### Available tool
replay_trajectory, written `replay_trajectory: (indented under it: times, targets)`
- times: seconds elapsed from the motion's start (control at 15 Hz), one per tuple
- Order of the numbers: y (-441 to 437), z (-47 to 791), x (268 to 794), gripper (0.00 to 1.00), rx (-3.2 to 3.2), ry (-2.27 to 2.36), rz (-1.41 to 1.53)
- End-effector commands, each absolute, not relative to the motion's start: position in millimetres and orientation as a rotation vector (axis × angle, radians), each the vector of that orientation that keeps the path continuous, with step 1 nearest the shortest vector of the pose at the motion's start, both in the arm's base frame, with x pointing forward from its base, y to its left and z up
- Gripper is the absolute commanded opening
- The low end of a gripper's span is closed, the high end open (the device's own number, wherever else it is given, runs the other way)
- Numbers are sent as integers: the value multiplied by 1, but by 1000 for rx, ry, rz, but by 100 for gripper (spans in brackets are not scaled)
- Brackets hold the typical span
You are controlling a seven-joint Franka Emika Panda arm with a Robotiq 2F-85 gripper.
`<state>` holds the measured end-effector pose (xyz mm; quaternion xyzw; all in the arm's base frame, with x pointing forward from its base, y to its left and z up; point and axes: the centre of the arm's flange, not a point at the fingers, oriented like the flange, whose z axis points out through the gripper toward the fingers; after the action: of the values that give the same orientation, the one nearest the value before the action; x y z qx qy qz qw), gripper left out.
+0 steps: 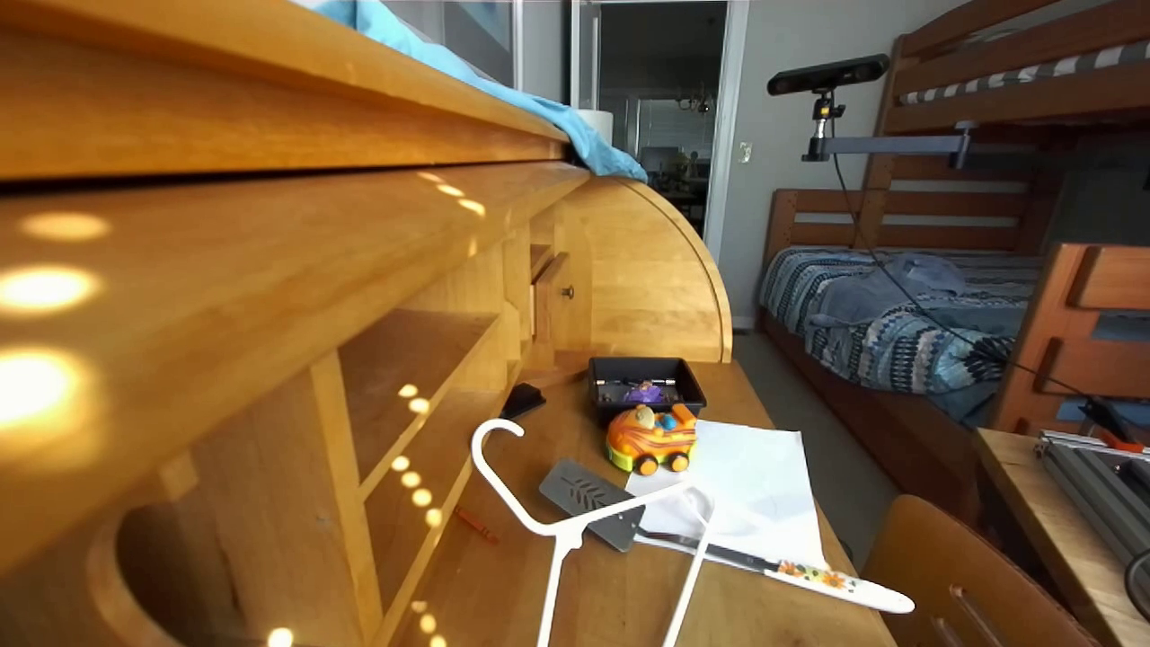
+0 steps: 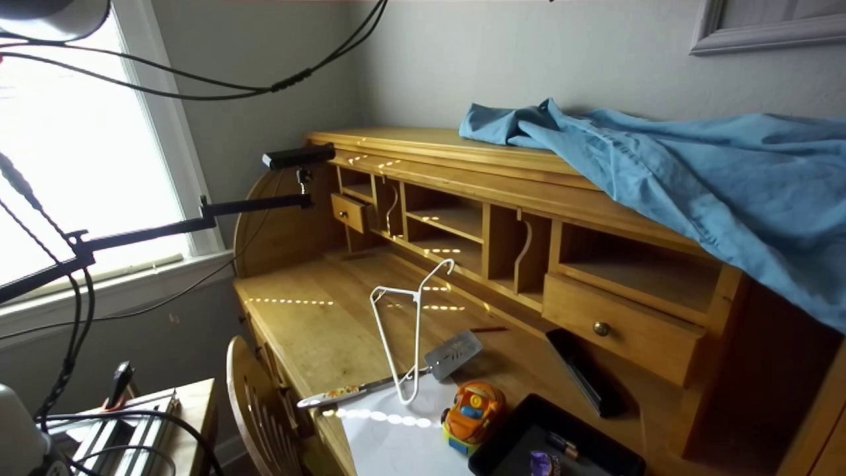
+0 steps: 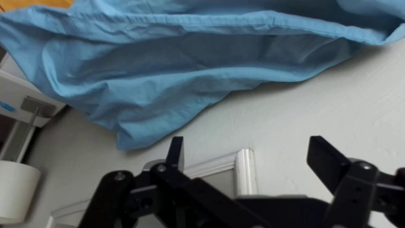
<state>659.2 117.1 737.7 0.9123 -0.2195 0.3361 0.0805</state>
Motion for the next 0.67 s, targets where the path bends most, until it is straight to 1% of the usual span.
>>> replay_trajectory:
  times: [0.0,0.4,0.6]
  targets:
    - [116,733,656,100,2735,-727,987]
    - [116,728,658,100,2733,-748,965]
    - [73,722,655,100,2745,-920,904]
